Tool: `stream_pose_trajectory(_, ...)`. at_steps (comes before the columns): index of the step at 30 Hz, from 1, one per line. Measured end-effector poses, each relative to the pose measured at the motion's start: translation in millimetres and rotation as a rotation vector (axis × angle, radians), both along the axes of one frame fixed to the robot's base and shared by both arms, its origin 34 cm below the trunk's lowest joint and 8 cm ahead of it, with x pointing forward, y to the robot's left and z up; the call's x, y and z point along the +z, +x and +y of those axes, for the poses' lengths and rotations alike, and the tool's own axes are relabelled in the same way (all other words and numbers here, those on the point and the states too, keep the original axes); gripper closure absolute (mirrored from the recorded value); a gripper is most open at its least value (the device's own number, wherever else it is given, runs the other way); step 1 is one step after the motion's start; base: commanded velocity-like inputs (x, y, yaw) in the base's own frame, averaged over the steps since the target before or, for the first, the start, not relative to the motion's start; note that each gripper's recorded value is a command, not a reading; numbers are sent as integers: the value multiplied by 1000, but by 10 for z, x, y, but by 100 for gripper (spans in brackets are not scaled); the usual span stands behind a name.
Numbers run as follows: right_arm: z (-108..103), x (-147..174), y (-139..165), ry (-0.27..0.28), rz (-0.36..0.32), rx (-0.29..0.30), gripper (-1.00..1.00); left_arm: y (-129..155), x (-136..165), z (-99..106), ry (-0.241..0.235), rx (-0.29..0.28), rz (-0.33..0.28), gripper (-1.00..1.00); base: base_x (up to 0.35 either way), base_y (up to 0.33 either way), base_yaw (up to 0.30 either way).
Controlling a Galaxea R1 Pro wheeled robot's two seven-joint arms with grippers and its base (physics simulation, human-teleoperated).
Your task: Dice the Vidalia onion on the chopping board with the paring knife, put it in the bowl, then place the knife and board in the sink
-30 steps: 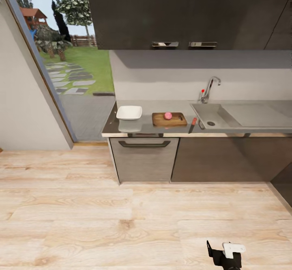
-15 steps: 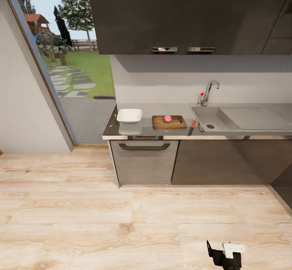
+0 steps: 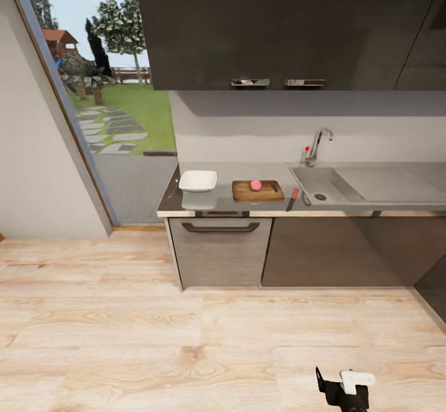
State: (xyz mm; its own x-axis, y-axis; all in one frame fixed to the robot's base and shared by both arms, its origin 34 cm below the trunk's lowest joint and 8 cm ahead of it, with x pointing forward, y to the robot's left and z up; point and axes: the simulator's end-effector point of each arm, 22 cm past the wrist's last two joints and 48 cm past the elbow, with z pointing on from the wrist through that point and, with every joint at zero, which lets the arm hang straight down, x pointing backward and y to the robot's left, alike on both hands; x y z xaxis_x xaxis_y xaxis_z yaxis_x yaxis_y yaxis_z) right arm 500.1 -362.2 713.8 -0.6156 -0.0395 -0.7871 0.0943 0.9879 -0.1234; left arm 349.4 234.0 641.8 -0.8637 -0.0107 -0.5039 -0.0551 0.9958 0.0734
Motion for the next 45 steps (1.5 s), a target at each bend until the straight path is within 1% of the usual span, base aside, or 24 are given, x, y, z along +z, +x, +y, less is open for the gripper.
stream_pose_trajectory(45,0,295,203,0,-74,0,-100,261,187,0,0,0,-74,-100,0,0,0)
